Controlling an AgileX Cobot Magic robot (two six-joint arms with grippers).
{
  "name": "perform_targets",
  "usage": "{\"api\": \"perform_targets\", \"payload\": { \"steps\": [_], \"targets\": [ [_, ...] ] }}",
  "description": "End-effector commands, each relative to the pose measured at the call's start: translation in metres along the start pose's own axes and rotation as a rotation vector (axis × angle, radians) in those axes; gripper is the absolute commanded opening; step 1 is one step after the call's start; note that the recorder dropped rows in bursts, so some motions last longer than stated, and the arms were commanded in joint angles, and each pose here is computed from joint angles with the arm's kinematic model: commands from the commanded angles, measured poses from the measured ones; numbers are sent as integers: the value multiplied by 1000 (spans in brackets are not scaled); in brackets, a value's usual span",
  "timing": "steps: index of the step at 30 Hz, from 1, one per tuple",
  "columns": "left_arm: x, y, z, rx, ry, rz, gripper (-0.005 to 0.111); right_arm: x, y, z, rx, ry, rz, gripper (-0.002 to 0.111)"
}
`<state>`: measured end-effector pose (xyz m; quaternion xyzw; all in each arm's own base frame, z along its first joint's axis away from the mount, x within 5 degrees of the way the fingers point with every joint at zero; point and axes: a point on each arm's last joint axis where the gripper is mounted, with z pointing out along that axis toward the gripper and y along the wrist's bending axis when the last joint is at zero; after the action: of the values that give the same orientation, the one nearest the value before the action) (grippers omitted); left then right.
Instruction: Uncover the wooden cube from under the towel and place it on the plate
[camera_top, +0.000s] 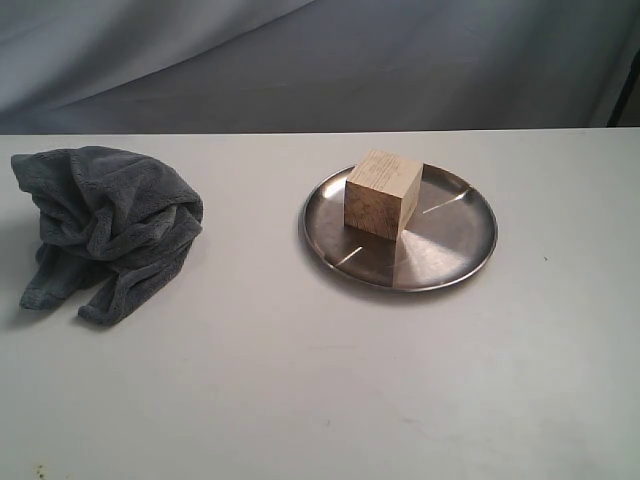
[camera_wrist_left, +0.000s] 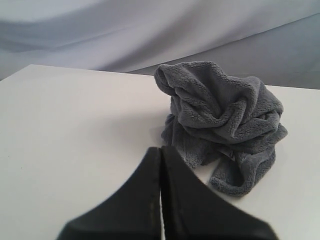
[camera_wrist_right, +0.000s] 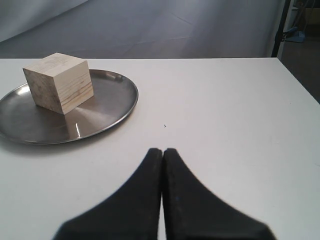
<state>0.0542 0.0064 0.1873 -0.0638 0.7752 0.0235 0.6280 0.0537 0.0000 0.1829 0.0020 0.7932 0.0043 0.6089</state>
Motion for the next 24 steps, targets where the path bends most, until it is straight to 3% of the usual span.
{"api": "perform_targets", "payload": {
  "steps": [1,24],
  "targets": [
    [1,-4,0,71,-4,19,0,1,0,0,-4,-5,-2,0],
    [1,-6,0,106,-6,48,0,1,0,0,-4,-5,-2,0]
  ]
}}
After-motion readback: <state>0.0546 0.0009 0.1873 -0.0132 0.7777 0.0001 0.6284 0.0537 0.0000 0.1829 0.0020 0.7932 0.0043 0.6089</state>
